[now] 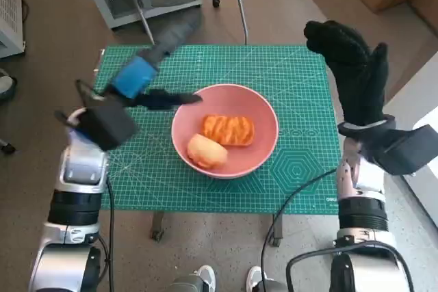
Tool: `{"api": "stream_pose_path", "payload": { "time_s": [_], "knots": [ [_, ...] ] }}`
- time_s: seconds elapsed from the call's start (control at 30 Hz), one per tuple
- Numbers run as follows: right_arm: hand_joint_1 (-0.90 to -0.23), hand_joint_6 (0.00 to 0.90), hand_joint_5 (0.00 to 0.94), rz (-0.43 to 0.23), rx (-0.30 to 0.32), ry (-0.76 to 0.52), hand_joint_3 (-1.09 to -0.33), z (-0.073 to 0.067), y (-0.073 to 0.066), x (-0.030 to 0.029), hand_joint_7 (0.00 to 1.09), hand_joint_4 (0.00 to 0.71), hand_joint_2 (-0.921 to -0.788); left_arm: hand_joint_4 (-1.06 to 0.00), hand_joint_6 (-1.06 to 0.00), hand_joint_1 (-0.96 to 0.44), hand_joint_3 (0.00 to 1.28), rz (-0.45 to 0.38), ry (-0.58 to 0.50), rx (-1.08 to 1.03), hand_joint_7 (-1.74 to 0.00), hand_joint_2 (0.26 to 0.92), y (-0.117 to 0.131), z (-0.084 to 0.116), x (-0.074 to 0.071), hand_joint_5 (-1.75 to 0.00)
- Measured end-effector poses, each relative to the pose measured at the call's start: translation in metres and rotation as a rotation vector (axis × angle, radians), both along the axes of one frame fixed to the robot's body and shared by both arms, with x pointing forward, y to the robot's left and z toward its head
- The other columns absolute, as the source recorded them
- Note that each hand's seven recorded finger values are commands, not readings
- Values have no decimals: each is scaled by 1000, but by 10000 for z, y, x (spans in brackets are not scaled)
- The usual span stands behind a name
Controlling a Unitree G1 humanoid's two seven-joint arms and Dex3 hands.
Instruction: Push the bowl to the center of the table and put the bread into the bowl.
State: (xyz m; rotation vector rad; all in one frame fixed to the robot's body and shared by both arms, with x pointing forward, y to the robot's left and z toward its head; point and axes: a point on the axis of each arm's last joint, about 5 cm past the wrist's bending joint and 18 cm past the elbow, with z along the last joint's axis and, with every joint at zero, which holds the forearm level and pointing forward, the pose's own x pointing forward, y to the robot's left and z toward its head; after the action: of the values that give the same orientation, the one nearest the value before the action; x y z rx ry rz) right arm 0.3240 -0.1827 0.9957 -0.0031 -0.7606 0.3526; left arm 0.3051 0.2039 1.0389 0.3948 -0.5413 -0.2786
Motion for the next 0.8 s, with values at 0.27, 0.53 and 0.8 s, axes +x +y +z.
{"api": "stream_pose_path", "payload": {
  "time_s": [0.27,0.53,0.8],
  "knots": [
    [-608,362,0,11,-2,-6,-591,61,37,26,6,271,-921,1,1,-561,282,-20,-5,-283,-131,921,105,-53,-26,1],
    [-610,358,0,14,-2,1,-577,63,39,30,3,270,-921,1,1,-622,285,-60,45,-343,-129,921,209,-173,-63,1],
    [-607,356,0,9,-8,10,-578,67,41,35,3,269,-921,1,1,-676,286,-101,45,-375,-118,921,259,-232,-84,1]
  ]
}}
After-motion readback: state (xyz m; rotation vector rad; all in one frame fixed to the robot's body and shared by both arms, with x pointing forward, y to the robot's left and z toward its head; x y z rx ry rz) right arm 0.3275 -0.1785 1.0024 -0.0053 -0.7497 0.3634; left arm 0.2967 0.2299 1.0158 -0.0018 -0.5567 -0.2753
